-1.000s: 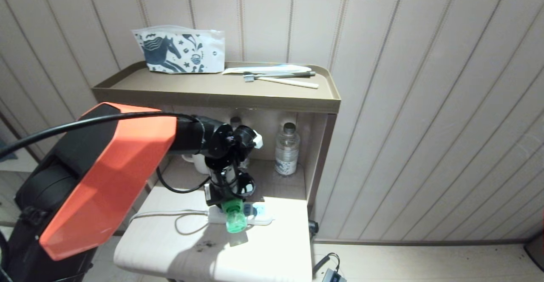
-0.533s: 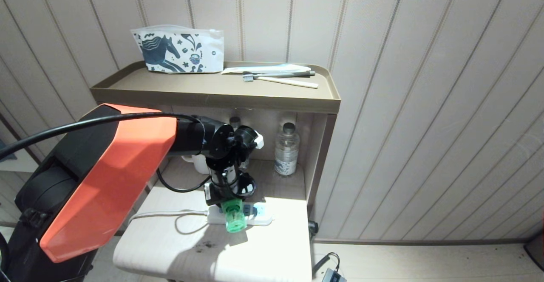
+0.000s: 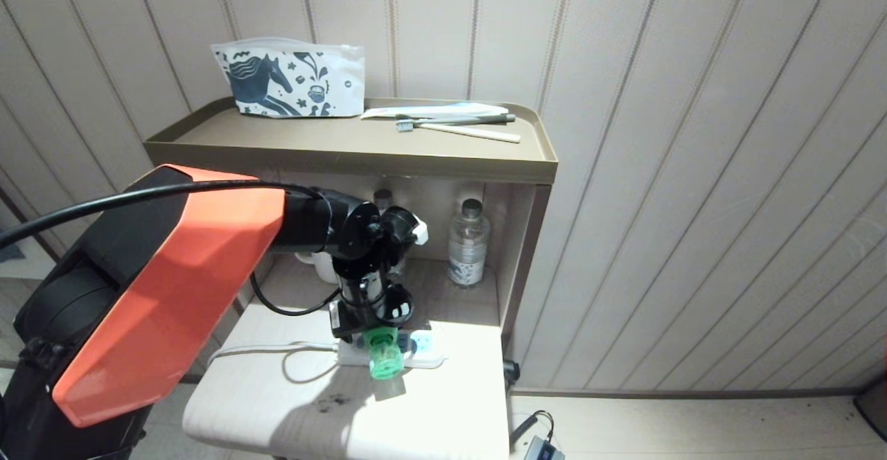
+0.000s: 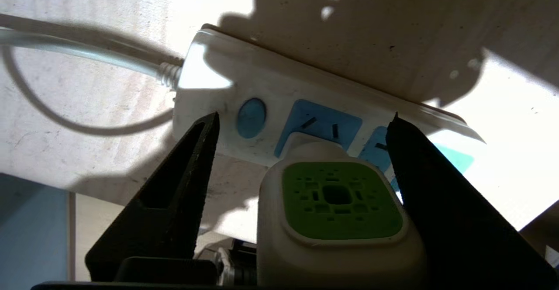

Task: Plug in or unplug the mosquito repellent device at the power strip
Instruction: Insert the plug into the socket

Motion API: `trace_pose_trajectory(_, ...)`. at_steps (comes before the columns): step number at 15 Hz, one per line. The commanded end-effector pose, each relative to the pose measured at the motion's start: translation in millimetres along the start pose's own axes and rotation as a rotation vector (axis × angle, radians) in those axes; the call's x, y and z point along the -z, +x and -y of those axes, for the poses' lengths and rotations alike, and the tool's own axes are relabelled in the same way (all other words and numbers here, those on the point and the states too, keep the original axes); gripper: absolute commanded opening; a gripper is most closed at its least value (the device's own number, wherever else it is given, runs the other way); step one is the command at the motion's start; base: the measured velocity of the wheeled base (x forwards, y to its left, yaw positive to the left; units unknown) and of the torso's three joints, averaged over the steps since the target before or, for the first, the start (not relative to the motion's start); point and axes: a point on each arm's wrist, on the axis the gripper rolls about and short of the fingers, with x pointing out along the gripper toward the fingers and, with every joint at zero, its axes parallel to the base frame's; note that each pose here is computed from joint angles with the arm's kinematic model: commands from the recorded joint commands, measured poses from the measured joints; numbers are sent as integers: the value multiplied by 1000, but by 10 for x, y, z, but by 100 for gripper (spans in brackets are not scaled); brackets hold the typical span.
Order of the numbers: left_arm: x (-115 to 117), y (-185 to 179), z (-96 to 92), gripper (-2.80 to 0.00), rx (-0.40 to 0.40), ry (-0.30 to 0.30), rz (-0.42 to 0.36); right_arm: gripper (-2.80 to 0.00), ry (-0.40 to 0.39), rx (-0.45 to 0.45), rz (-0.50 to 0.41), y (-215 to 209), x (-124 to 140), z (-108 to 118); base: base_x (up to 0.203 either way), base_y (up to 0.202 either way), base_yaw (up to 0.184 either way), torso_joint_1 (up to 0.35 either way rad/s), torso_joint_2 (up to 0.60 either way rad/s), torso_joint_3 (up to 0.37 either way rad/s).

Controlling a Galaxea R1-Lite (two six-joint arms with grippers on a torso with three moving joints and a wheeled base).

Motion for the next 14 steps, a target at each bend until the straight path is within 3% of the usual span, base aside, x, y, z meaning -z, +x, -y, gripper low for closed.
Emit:
trace_pose_trajectory(1,-19,-202,-29,0,29,-11,28,-280,0,-1,0,0,0,0,0,0,0,0,0,0)
trace_pose_trajectory(6,122,-648,-46,0,95,27,71,-280,0,-1,0,0,0,0,0,0,0,0,0,0)
trace_pose_trajectory(9,342,-865,-47,0,119,80,71,-280,0,-1,0,0,0,0,0,0,0,0,0,0)
trace_pose_trajectory(14,634,-1025,-286,0,106,141,48,-280,0,0,0,0,0,0,0,0,0,0,0,0)
